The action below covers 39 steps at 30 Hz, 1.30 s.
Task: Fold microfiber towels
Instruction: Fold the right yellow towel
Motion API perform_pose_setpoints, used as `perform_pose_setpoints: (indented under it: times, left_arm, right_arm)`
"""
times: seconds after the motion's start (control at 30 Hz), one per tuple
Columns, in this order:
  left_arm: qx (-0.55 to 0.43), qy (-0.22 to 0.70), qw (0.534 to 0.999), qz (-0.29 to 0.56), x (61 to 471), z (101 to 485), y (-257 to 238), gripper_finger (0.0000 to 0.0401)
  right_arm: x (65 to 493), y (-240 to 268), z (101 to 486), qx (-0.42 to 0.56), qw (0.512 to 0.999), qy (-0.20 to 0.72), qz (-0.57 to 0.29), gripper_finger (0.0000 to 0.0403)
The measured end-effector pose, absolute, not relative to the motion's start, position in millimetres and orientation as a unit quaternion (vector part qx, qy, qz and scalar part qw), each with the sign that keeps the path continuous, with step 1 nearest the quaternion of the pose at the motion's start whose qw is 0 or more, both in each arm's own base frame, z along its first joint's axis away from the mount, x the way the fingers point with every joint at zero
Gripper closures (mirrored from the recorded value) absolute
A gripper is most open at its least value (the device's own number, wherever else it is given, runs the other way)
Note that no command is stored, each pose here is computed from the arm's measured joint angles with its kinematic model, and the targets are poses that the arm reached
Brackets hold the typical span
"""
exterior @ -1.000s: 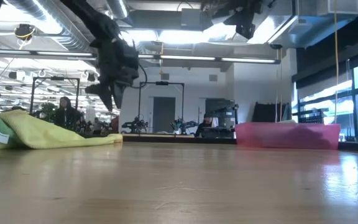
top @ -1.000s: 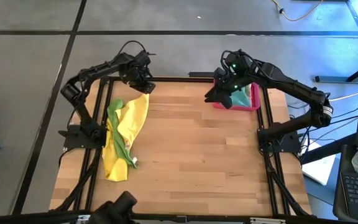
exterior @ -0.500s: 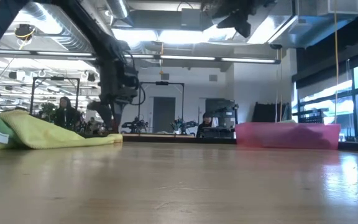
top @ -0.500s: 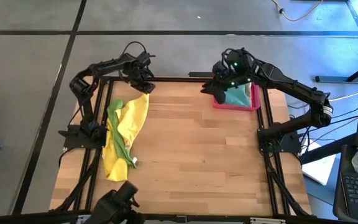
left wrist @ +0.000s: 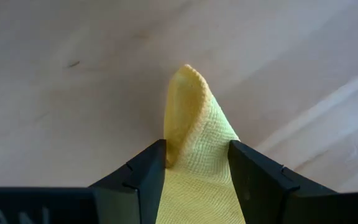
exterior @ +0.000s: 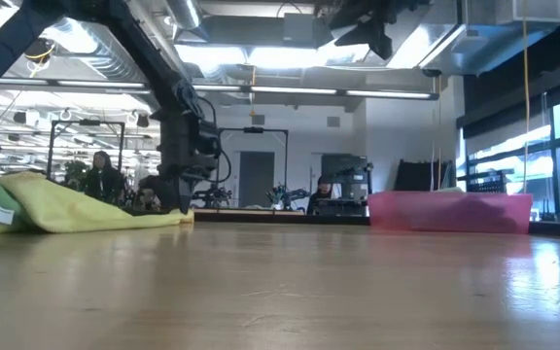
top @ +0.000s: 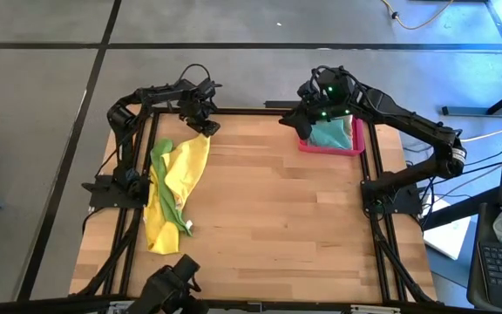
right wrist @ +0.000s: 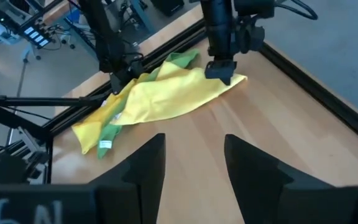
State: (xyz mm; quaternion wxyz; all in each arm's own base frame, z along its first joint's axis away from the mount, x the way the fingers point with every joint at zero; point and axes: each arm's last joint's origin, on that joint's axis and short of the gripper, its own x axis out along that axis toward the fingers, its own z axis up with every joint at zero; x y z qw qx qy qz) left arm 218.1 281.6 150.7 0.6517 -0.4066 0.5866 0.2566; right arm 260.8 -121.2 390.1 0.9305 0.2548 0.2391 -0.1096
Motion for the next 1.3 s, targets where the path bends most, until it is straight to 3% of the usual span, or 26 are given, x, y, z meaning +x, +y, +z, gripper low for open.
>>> perform_pose_setpoints:
  times: [0.13, 0.4, 0.63, 0.87, 1.07, 1.3]
  left_arm:
    - [-0.387, 0.594, 0.664, 0.239, 223, 160, 274, 0.0268]
    - [-0.358, 0.574, 0.705, 0.211, 232, 192, 256, 0.0393]
    - [-0.359, 0.503, 0.771, 0.153, 243, 246, 219, 0.0400]
    - [-0.333, 0.413, 0.843, 0.090, 251, 311, 157, 0.0401]
    - [-0.346, 0.350, 0.866, 0.082, 254, 344, 119, 0.0401]
    - [-0.370, 0.319, 0.869, 0.078, 262, 355, 98, 0.0401]
  right_arm:
    - [261, -122, 390, 0.259, 0.927, 0.237, -0.130, 0.0236]
    - [261, -123, 389, 0.237, 0.932, 0.241, -0.132, 0.0236]
    - [261, -123, 384, 0.193, 0.940, 0.254, -0.120, 0.0236]
    - [268, -120, 375, 0.049, 0.963, 0.255, -0.064, 0.0236]
    - [290, -114, 382, -0.015, 0.985, 0.172, -0.020, 0.0241]
    - [317, -96, 372, -0.046, 0.984, 0.168, 0.027, 0.0265]
